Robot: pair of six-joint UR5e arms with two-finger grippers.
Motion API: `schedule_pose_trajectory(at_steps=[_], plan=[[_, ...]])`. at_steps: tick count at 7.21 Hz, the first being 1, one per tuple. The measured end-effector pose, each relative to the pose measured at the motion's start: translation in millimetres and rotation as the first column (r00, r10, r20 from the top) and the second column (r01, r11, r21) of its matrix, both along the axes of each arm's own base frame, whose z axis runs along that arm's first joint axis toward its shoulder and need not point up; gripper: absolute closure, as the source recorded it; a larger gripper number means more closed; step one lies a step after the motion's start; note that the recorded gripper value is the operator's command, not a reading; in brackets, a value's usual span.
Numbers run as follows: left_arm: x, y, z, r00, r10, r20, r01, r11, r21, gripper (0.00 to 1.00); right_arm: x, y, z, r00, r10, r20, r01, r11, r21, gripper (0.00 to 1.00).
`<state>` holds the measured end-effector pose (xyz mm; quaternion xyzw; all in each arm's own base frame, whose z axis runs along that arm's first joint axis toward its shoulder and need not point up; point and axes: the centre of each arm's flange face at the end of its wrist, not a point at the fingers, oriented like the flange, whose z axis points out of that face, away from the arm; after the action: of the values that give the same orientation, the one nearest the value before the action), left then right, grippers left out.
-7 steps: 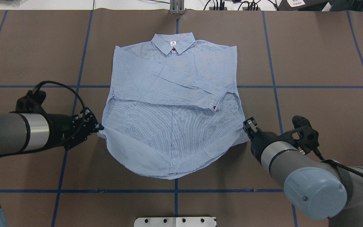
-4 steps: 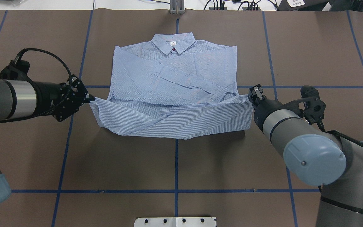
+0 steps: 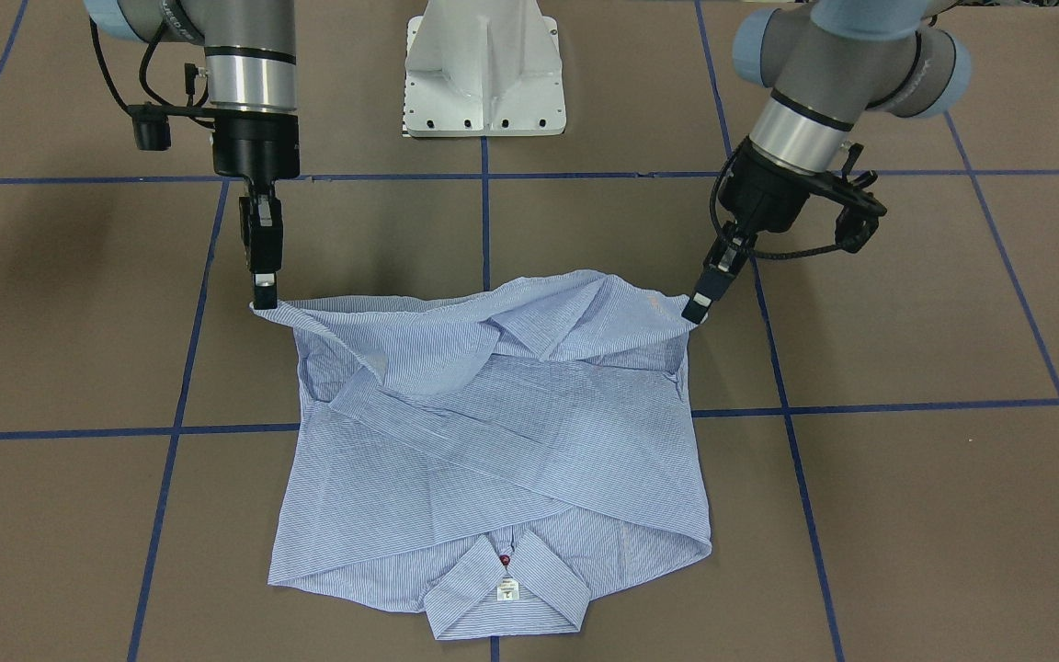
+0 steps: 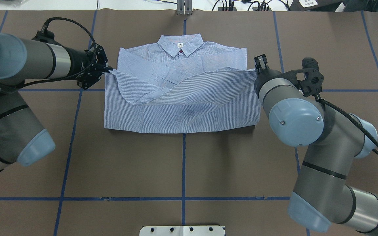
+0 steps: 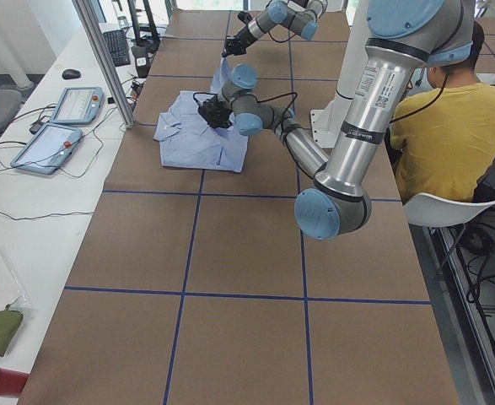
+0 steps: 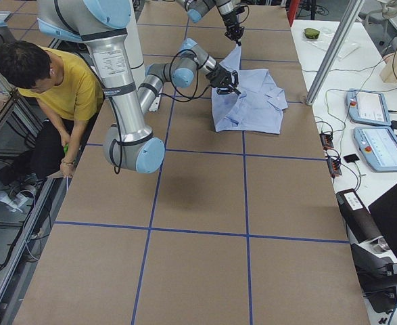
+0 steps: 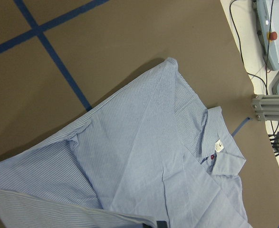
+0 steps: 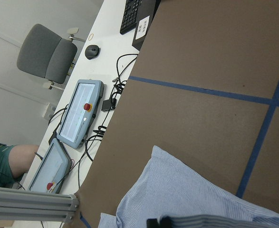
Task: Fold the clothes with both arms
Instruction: 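Lift the hem with both grippers and fold it toward the collar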
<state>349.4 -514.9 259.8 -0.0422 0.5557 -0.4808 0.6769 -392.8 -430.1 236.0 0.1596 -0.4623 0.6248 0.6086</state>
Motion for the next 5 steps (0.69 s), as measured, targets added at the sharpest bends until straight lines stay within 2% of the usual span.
schedule_pose_trajectory(at_steps=[2,5], plan=[[7.9,-51.0,24.1,0.999,-0.04,0.018,0.04,0.999,0.0,1.0,-7.9,-26.1,16.1,0.999,0.045,0.005,-0.045,0.999,0.018,1.0],[30.1,-118.1,79.8,0.997,-0.053,0.056,0.05,0.997,0.062,1.0,-30.5,-66.2,52.5,0.997,0.08,0.014,-0.081,0.996,0.031,1.0]])
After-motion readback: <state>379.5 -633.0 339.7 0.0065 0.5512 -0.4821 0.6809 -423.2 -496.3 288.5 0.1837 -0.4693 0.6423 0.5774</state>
